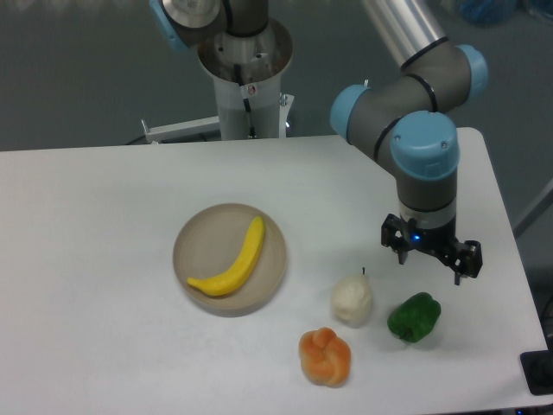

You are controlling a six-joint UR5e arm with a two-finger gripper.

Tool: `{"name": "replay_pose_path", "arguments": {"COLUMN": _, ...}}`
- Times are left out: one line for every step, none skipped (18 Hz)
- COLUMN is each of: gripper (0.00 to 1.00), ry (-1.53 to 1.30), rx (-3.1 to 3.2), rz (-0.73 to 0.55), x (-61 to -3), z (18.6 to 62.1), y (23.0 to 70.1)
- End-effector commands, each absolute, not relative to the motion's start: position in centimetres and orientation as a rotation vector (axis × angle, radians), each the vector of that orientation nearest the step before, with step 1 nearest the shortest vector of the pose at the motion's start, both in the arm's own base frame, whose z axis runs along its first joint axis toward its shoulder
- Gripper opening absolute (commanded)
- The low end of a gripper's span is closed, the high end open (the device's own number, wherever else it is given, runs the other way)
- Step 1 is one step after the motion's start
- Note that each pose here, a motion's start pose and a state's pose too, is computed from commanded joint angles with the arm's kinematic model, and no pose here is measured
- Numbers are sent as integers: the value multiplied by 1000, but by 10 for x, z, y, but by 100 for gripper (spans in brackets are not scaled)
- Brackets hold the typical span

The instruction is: Place bananas on a plate

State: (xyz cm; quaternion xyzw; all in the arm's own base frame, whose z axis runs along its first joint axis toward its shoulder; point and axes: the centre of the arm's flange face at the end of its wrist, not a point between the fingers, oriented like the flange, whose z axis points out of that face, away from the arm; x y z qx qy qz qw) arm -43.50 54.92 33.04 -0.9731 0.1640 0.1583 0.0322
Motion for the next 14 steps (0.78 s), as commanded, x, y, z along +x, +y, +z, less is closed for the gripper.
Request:
{"name": "replay_pose_path", "arguments": {"gripper": 100, "ry": 505, "rx": -2996, "rz": 487, "x": -435, "z": 330, "y": 549}}
{"name": "replay_pose_path", "arguments": {"gripper": 100, "ry": 507, "rx": -2996, "rz": 488, "x": -435, "z": 330, "y": 549}}
{"name": "replay_pose_path", "arguments": {"gripper": 100, "ry": 507, "rx": -2995, "rz": 489, "x": -435, "z": 331, "y": 549}}
{"name": "replay_pose_path", "arguments": {"gripper": 100, "ry": 505, "rx": -2994, "rz": 488, "x": -435, "z": 331, "y": 549}}
{"name": "replay_pose_path", "arguments": {"gripper": 100, "ry": 503, "rx": -2990, "rz": 483, "x": -436, "z": 331, "y": 549}}
{"name": "replay_pose_path", "arguments": {"gripper": 100, "ry": 504, "rx": -2989, "rz": 481, "x": -436, "z": 331, "y": 549}}
{"name": "replay_pose_path", "arguments": {"gripper": 100, "ry": 504, "rx": -2991, "rz": 477, "x": -435, "z": 329, "y": 549}}
{"name": "replay_pose_path", "arguments": {"gripper": 100, "ry": 502, "rx": -2992, "rz": 477, "x": -436, "z": 329, "y": 549}}
{"name": "replay_pose_path", "arguments": {"gripper": 100, "ry": 502, "rx": -2992, "rz": 477, "x": -436, "z": 329, "y": 549}}
{"name": "replay_pose_path", "arguments": {"gripper": 100, "ry": 502, "rx": -2992, "rz": 477, "x": -436, "z": 329, "y": 549}}
{"name": "replay_pose_path", "arguments": {"gripper": 100, "ry": 502, "rx": -2990, "rz": 479, "x": -437, "z": 330, "y": 549}}
{"name": "replay_pose_path", "arguments": {"gripper": 100, "ry": 501, "rx": -2987, "rz": 482, "x": -437, "z": 331, "y": 549}}
{"name": "replay_pose_path", "arguments": {"gripper": 100, "ry": 501, "rx": -2985, "rz": 482, "x": -437, "z": 332, "y": 550}}
{"name": "replay_pose_path", "arguments": {"gripper": 100, "ry": 501, "rx": -2985, "rz": 482, "x": -437, "z": 332, "y": 550}}
